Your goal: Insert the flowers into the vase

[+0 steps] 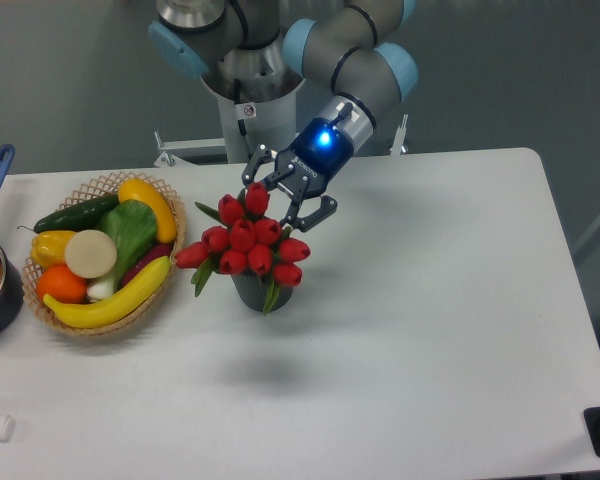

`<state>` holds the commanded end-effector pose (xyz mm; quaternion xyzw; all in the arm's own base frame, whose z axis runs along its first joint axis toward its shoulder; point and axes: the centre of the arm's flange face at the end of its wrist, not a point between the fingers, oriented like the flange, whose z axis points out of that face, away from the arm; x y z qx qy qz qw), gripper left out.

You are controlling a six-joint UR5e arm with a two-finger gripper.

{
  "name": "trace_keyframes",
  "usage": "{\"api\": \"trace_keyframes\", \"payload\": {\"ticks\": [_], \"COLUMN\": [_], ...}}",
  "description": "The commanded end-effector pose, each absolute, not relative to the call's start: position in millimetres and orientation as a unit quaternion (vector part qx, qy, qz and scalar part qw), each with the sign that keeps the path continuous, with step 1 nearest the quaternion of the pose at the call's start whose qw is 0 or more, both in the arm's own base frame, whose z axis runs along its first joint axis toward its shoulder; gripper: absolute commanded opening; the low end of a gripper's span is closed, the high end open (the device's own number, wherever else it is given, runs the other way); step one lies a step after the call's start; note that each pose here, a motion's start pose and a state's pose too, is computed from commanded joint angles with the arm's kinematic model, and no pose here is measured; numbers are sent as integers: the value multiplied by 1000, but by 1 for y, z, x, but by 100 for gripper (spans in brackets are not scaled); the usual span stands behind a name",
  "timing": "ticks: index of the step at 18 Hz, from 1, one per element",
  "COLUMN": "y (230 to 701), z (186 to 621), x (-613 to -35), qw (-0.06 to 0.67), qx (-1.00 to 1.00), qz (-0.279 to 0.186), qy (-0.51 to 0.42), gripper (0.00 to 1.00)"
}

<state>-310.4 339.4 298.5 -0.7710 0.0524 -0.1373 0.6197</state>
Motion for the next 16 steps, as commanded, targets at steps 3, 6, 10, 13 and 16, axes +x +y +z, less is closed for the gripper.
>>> {"api": "trace_keyframes", "payload": {"ticks": [3,6,10,13,16], "y": [333,326,316,312,301], "z": [298,302,309,322,343], "x": [-313,-309,-310,-313,-325], "qw": [600,550,519,515,471], "qx": [-790,-828,-850,-853,-877], "qz": [-107,-72,-43,-22,29], "qy": [69,79,78,84,88], "gripper": [100,100,100,100,100]}}
